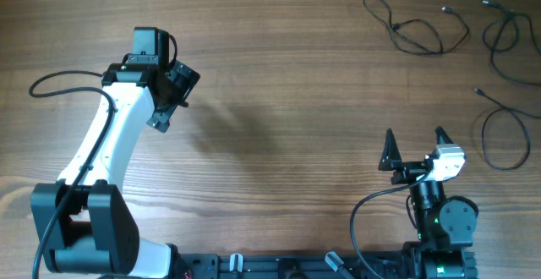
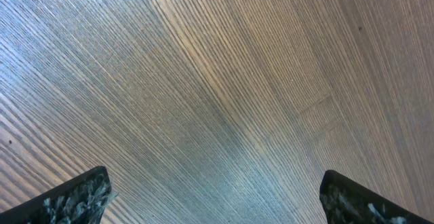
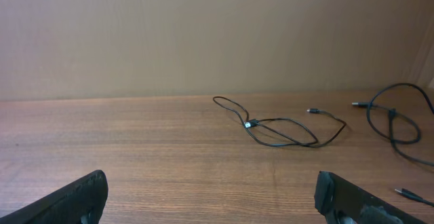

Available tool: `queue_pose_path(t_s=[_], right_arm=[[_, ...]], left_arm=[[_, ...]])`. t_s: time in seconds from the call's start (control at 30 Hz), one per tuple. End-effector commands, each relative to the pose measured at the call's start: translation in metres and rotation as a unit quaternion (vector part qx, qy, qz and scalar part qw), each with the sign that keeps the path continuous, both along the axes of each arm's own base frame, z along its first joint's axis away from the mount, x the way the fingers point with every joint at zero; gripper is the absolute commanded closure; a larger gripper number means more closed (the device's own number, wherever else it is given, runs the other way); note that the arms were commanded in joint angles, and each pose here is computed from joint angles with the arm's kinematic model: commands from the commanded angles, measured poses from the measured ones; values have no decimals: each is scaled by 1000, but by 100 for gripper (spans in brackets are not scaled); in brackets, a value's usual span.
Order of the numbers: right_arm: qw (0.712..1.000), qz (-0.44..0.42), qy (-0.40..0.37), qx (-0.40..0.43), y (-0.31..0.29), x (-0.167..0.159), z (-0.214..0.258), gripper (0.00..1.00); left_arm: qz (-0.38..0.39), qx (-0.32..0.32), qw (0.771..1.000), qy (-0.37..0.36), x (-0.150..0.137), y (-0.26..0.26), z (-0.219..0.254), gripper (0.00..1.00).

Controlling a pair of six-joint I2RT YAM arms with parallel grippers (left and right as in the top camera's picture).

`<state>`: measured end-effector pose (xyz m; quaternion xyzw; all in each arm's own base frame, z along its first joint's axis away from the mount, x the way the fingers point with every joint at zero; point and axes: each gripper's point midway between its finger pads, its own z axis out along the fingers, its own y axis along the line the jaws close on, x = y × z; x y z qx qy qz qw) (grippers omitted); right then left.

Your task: Untangle cables

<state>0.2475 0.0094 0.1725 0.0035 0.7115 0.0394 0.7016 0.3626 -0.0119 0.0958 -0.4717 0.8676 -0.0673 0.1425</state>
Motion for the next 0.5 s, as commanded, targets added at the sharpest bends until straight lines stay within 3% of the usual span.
queue_pose_path(t_s=[0.0,0.3,0.47], right_arm=[[1000,-7,-8,9,-2,-1,3,0],[1000,-7,-8,9,-2,-1,3,0],[1000,-7,-7,9,-2,-1,3,0]], left_arm=[[-6,3,1000,-22,-1,-5,15,0],[-37,-6,989,-142,-33,-23,110,0],[-26,8,982,-187,-96,-8,158,0]])
